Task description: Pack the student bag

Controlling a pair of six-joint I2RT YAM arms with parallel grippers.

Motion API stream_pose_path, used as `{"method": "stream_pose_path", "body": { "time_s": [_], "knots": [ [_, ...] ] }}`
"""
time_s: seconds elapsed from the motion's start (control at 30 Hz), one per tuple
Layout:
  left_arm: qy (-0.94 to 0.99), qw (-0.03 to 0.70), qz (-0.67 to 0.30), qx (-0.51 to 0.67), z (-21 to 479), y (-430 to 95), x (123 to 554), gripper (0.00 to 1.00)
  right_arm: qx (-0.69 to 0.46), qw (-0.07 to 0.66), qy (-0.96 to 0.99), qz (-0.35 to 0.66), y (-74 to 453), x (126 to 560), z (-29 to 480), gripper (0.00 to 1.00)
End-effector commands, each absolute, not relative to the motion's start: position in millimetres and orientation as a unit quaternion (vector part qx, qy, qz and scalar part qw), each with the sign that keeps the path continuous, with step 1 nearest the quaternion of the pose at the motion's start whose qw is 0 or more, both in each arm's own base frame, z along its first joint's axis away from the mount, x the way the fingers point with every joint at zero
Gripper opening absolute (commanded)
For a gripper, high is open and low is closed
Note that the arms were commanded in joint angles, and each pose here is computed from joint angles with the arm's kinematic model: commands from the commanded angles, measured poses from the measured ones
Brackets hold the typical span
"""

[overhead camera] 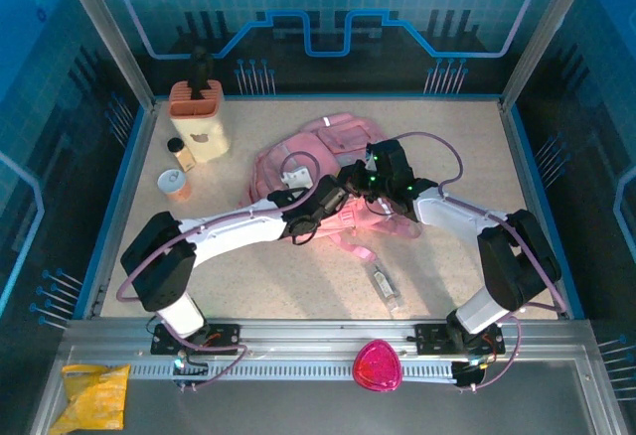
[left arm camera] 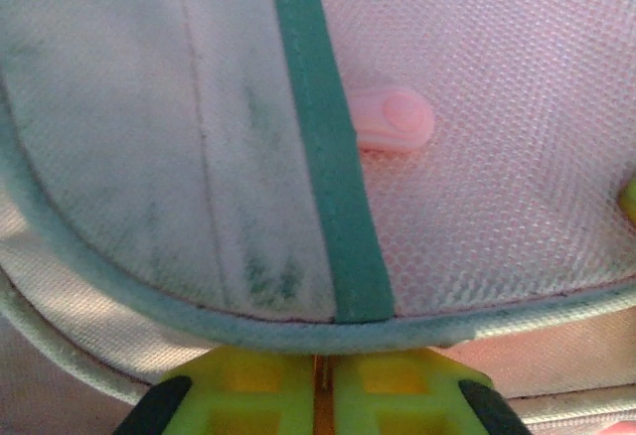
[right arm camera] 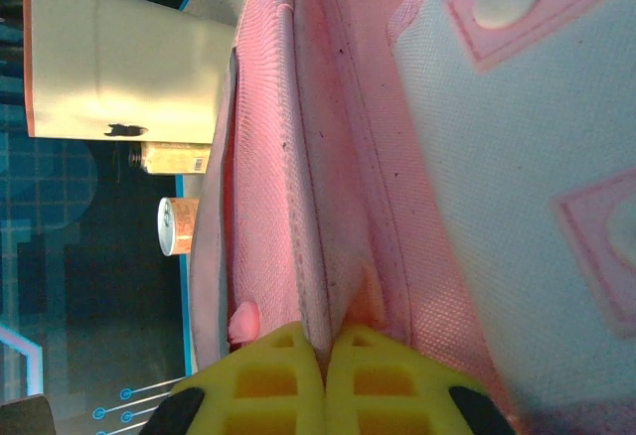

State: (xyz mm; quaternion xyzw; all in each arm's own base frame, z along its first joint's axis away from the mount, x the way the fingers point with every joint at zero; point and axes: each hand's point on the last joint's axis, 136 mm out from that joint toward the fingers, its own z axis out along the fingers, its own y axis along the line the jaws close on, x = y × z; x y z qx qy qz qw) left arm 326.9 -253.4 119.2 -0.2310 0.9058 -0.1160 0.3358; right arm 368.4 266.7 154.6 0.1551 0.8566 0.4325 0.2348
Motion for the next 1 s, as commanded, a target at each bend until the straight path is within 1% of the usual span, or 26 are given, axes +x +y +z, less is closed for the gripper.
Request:
{"method": "stream_pose_path", "body": {
  "time_s": [0.0, 0.17, 0.23, 0.3, 0.4, 0.53, 0.63, 0.73, 0.8, 0.83, 0.87, 0.9, 0.97],
  "knots": [
    [0.900, 0.353, -0.133, -0.219, 135, -245, 327, 0.00, 0.126, 0.277, 0.825, 0.476, 273, 381, 193, 0.00],
    [0.912, 0.357, -0.135, -0.149, 144, -228, 318, 0.00, 0.121, 0.279, 0.837, 0.455, 261, 382, 192, 0.00],
    [0.916, 0.357, -0.155, -0.098, 146, -226, 319, 0.00, 0.119, 0.281, 0.842, 0.445, 255, 383, 191, 0.00],
    [0.921, 0.343, -0.172, -0.067, 141, -219, 319, 0.00, 0.120, 0.282, 0.844, 0.441, 249, 384, 191, 0.00],
    [0.927, 0.337, -0.159, -0.038, 135, -199, 325, 0.00, 0.116, 0.276, 0.844, 0.445, 245, 385, 193, 0.00],
    [0.922, 0.353, -0.157, 0.029, 135, -196, 336, 0.00, 0.105, 0.271, 0.852, 0.435, 242, 390, 193, 0.00],
    [0.923, 0.339, -0.173, 0.057, 135, -209, 338, 0.00, 0.110, 0.270, 0.856, 0.426, 234, 402, 188, 0.00],
    [0.911, 0.324, -0.235, 0.095, 142, -247, 332, 0.00, 0.090, 0.258, 0.867, 0.416, 229, 418, 183, 0.00],
    [0.909, 0.324, -0.240, 0.107, 144, -268, 331, 0.00, 0.082, 0.251, 0.877, 0.402, 225, 432, 178, 0.00],
    [0.908, 0.323, -0.244, 0.107, 145, -277, 332, 0.00, 0.079, 0.252, 0.876, 0.403, 223, 439, 178, 0.09],
    [0.907, 0.319, -0.254, 0.108, 147, -289, 331, 0.00, 0.078, 0.254, 0.876, 0.402, 219, 446, 178, 0.23],
    [0.903, 0.321, -0.264, 0.109, 150, -302, 331, 0.00, 0.074, 0.257, 0.876, 0.401, 217, 452, 180, 0.33],
    [0.899, 0.322, -0.281, 0.094, 153, -319, 335, 0.00, 0.059, 0.255, 0.878, 0.401, 216, 459, 183, 0.43]
  ]
}}
